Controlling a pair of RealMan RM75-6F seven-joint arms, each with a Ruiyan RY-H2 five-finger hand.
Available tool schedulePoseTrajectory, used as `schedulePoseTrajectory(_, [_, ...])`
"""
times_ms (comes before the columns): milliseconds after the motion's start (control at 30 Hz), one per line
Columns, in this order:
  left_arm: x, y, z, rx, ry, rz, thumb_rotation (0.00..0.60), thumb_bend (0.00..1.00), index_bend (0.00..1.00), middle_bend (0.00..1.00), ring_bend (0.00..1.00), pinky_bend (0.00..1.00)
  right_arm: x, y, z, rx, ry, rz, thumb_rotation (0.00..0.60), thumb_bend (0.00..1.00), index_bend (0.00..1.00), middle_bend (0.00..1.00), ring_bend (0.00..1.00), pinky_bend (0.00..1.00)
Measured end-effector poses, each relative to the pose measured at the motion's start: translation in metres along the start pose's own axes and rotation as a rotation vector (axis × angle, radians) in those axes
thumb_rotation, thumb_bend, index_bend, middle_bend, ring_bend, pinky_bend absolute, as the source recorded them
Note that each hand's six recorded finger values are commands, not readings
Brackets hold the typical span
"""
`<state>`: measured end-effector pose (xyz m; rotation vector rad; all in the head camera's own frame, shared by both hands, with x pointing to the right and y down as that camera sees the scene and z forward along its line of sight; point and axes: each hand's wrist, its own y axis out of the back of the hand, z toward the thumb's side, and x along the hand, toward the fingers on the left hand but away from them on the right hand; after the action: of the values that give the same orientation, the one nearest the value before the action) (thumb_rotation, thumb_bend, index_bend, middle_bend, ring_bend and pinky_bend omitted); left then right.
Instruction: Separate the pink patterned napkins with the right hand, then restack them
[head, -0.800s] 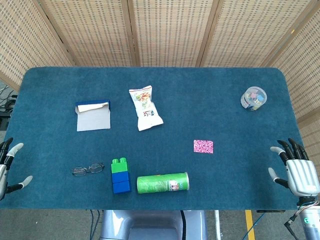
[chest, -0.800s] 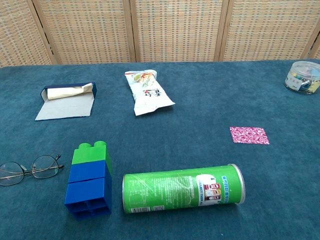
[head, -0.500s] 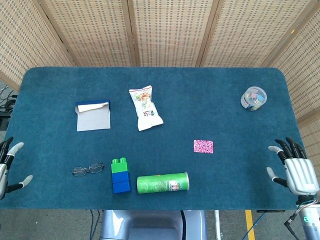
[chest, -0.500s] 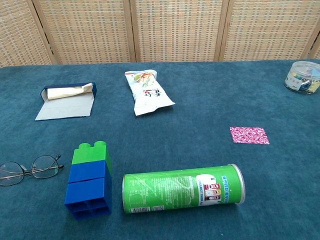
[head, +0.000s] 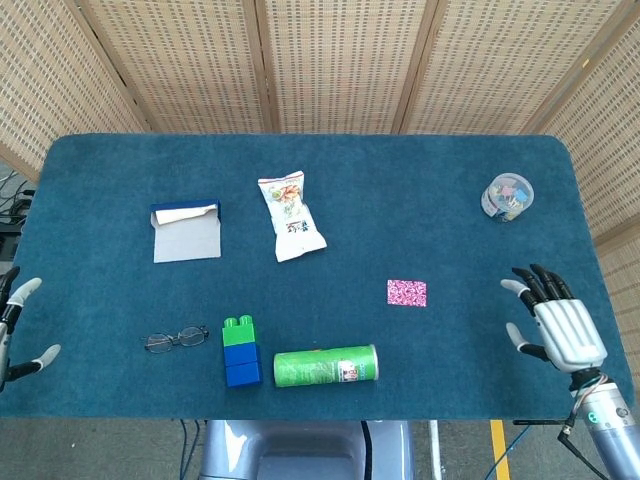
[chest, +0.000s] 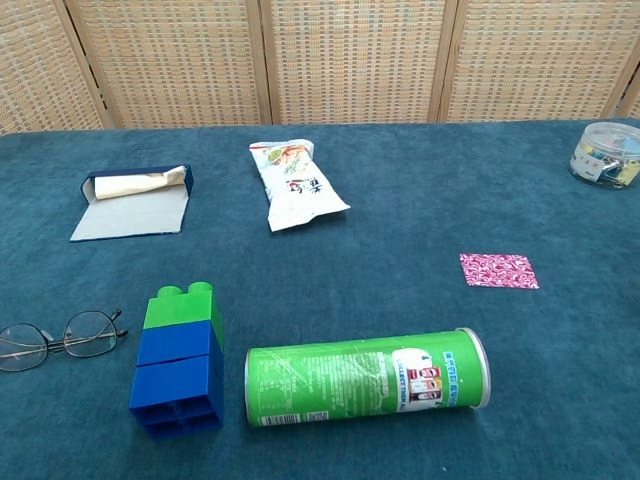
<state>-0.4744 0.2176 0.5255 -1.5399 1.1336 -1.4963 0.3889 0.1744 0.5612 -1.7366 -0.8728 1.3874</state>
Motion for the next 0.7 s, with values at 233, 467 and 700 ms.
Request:
schedulePoseTrajectory(233, [0.002, 0.007, -0.001, 0.008, 0.015, 0.002, 0.600, 0.04, 0.12, 0.00, 0.00, 0.00, -0.031, -0.010, 0.026, 0.015, 0.092, 0.126, 0.600, 0.47, 0.20, 0.12, 0.00, 0.07])
schedulePoseTrajectory(467, [0.005, 0.011, -0.002, 0.012, 0.027, 0.006, 0.600, 0.04, 0.12, 0.00, 0.00, 0.00, -0.064, -0.027, 0.056, 0.037, 0.182, 0.263, 0.600, 0.47, 0.20, 0.12, 0.00, 0.06])
schedulePoseTrajectory(700, [0.007, 0.007, -0.003, 0.016, 0.035, -0.018, 0.600, 0.04, 0.12, 0.00, 0.00, 0.00, -0.086, -0.045, 0.082, 0.051, 0.237, 0.340, 0.600, 0.47, 0.20, 0.12, 0.00, 0.06])
